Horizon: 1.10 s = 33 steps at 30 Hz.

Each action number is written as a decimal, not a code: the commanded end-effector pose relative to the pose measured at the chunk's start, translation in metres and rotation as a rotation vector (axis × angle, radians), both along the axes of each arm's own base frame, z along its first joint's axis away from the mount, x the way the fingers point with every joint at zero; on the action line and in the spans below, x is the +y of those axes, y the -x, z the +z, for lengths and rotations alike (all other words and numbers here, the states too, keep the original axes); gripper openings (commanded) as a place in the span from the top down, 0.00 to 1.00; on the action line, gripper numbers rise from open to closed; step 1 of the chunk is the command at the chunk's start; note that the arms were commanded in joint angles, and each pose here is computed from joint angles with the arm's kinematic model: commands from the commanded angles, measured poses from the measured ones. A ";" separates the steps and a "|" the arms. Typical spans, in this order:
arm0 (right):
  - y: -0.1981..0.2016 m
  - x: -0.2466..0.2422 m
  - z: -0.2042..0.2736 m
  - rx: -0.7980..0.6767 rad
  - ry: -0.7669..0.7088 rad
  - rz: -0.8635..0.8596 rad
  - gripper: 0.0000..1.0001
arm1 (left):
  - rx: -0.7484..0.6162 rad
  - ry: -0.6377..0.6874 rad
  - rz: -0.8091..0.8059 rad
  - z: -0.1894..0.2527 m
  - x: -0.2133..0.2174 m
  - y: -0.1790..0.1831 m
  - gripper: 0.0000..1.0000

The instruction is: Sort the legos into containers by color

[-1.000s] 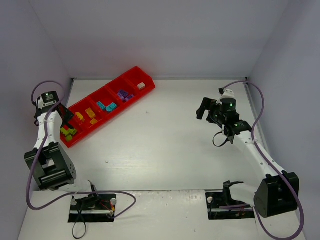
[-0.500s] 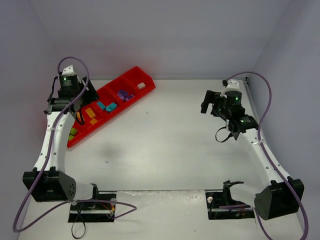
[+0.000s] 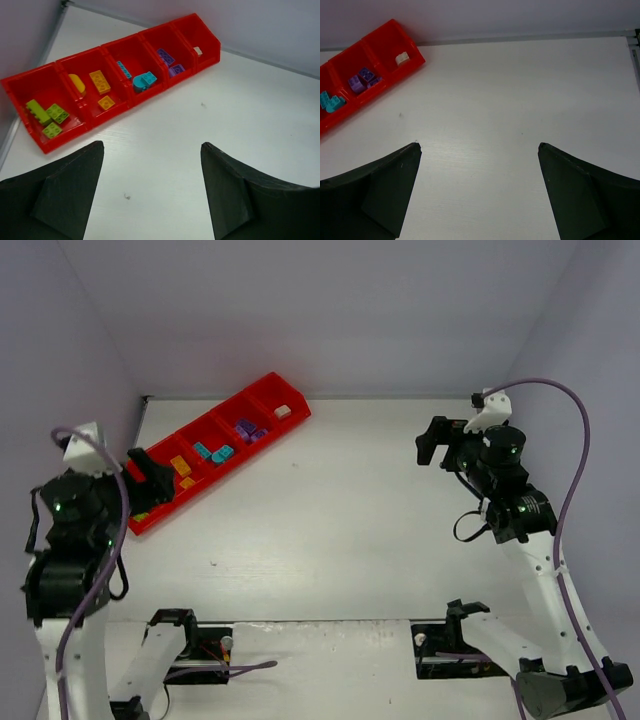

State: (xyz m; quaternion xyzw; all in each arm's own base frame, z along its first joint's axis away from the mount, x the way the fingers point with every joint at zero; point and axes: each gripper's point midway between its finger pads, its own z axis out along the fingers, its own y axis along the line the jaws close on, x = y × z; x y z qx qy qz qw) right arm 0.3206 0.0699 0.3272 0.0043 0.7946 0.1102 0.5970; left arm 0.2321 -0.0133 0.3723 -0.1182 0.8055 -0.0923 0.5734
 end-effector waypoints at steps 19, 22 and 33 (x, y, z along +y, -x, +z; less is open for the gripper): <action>0.072 -0.004 0.003 -0.049 -0.043 0.018 0.00 | 0.009 -0.011 0.163 -0.058 0.025 0.085 0.22; 0.078 -0.002 -0.001 -0.049 -0.057 0.029 0.00 | 0.034 0.009 0.135 -0.061 0.019 0.091 0.22; 0.087 -0.003 -0.008 -0.052 -0.046 0.026 0.00 | 0.081 0.081 0.077 -0.084 0.004 0.115 0.22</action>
